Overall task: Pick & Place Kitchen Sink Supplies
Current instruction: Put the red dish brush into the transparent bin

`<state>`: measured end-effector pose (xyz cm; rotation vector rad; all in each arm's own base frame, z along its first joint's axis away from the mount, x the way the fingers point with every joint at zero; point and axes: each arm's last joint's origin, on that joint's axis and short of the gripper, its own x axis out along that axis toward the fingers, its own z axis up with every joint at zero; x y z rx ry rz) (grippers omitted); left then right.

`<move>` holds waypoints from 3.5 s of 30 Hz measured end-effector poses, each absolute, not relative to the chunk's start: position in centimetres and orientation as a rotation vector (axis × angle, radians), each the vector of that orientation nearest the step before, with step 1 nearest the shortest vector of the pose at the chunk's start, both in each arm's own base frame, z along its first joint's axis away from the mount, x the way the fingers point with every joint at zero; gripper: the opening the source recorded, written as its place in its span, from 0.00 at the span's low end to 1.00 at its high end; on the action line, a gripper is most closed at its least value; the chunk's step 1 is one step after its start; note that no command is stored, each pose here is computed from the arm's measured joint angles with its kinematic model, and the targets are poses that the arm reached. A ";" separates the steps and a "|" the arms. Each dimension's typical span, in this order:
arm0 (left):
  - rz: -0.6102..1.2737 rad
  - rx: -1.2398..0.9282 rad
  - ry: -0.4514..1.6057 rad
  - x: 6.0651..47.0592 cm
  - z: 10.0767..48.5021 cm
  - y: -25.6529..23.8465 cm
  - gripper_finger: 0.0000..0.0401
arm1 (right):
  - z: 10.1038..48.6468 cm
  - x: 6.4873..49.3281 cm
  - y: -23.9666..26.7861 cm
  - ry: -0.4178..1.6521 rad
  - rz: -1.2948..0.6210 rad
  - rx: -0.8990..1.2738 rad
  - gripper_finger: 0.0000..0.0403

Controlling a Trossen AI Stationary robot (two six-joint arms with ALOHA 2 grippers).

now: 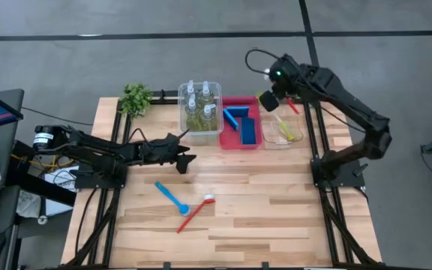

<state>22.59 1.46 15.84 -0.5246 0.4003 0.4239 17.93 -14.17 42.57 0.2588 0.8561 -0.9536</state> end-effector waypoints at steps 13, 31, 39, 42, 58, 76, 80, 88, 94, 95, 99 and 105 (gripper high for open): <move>0.422 -0.523 0.395 22.6 15.9 1.2 0.68 | 27.1 14.4 -16.5 0.730 -1.012 0.452 0.03; 0.435 -0.500 0.392 22.6 15.9 1.4 0.68 | 23.3 15.6 -18.1 0.824 -1.066 0.465 0.06; 0.437 -0.499 0.391 22.6 15.9 1.4 0.68 | 22.6 15.8 -18.6 0.870 -1.129 0.438 0.07; 0.437 -0.499 0.391 22.6 15.9 1.4 0.68 | 22.6 15.8 -18.6 0.867 -1.130 0.435 0.09; 0.437 -0.499 0.390 22.6 15.9 1.4 0.68 | 23.5 15.8 -17.8 0.828 -1.143 0.407 0.28; 0.293 -0.560 0.436 22.7 15.9 1.0 0.68 | 31.8 16.7 -7.7 0.276 -0.882 0.258 0.25; 0.246 -0.520 0.452 22.7 15.9 0.6 0.68 | 31.8 17.7 -4.8 0.256 -0.813 0.270 0.25; 0.087 -0.463 0.491 22.8 15.9 -0.5 0.68 | 29.8 21.8 2.4 0.229 -0.675 0.327 0.25; -0.041 -0.444 0.488 22.7 16.2 -3.0 0.68 | 26.8 24.8 7.7 0.245 -0.541 0.406 0.25; -0.067 -0.439 0.485 22.7 16.2 -3.5 0.68 | 26.3 25.1 8.5 0.250 -0.524 0.422 0.25; -0.150 -0.415 0.494 22.3 16.3 -5.6 0.68 | 24.3 26.1 10.9 0.257 -0.485 0.510 0.25; -0.125 -0.358 0.476 21.5 16.3 -8.0 0.68 | 22.1 26.1 13.7 0.347 -0.402 0.557 0.25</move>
